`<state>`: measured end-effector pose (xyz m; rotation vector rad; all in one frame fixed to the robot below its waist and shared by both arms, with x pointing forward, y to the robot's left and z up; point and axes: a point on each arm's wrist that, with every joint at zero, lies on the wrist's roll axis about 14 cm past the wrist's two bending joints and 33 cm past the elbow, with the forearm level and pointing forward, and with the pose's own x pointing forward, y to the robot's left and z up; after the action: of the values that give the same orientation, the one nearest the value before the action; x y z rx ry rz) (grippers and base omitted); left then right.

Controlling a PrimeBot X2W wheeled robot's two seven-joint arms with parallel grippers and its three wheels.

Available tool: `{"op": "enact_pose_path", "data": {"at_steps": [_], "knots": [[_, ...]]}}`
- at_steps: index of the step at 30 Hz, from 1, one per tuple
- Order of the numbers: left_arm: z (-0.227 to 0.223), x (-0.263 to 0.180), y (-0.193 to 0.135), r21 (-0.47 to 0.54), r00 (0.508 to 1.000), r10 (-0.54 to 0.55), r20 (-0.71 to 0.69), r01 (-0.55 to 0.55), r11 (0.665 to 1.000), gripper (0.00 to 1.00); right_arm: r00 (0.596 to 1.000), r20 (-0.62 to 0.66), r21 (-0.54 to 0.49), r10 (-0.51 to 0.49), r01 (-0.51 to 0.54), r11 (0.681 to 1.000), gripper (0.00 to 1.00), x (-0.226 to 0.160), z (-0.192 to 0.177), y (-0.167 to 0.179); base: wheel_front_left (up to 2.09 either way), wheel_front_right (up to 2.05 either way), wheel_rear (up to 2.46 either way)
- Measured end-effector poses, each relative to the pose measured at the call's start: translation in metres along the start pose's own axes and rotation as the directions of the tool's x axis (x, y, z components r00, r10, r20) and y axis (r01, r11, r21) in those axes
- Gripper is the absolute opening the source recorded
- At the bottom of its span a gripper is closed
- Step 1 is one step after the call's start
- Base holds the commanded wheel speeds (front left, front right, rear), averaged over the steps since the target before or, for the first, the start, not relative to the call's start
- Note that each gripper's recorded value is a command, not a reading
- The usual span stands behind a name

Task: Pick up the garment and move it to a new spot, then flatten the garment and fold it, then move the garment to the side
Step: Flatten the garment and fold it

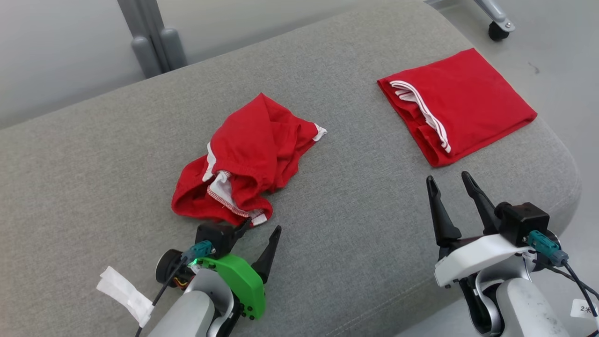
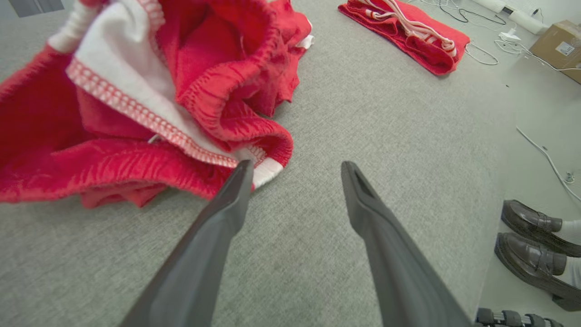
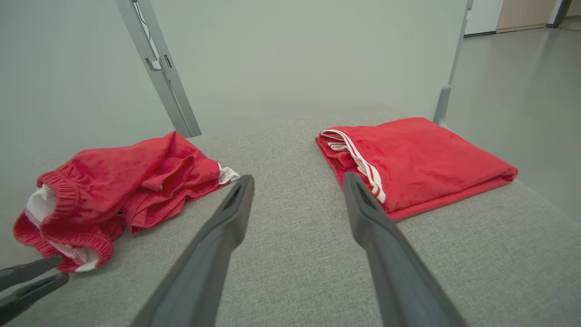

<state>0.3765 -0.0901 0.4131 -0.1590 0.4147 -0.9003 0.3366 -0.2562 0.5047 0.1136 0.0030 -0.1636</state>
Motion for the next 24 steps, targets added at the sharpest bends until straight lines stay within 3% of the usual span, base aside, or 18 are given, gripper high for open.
{"op": "enact_pose_path", "data": {"at_steps": [9,14,15,16,20,24], "knots": [[-0.013,0.025,0.002,0.042,0.997,-0.033,-0.070,0.036,0.998,1.00,0.999,-0.032,-0.015,-0.031,0.031,0.999,1.00,0.001,-0.010,-0.009,0.00,0.00,0.00],[-0.017,0.033,0.022,0.098,0.992,0.060,-0.112,-0.049,0.994,1.00,0.999,-0.037,-0.016,-0.023,0.023,1.000,1.00,0.003,-0.011,-0.007,0.00,0.00,0.00],[-0.018,0.034,0.023,0.106,0.990,0.066,-0.121,-0.054,0.993,0.13,0.999,-0.036,-0.017,-0.022,0.022,1.000,1.00,0.003,-0.011,-0.006,0.00,0.00,0.00],[-0.018,0.035,0.022,0.108,0.990,0.067,-0.124,-0.054,0.993,0.00,0.999,-0.035,-0.016,-0.022,0.021,1.000,1.00,0.003,-0.010,-0.006,0.00,0.00,0.00],[-0.003,0.041,0.020,0.075,0.996,0.049,-0.071,-0.043,0.996,0.00,0.999,-0.032,-0.016,-0.024,0.023,1.000,1.00,0.003,-0.010,-0.007,0.00,0.00,0.00],[0.068,0.054,0.009,0.055,0.989,-0.004,0.145,-0.004,0.998,0.00,0.999,-0.027,-0.014,-0.026,0.026,1.000,1.00,0.005,-0.009,-0.009,0.00,0.00,0.00]]}}
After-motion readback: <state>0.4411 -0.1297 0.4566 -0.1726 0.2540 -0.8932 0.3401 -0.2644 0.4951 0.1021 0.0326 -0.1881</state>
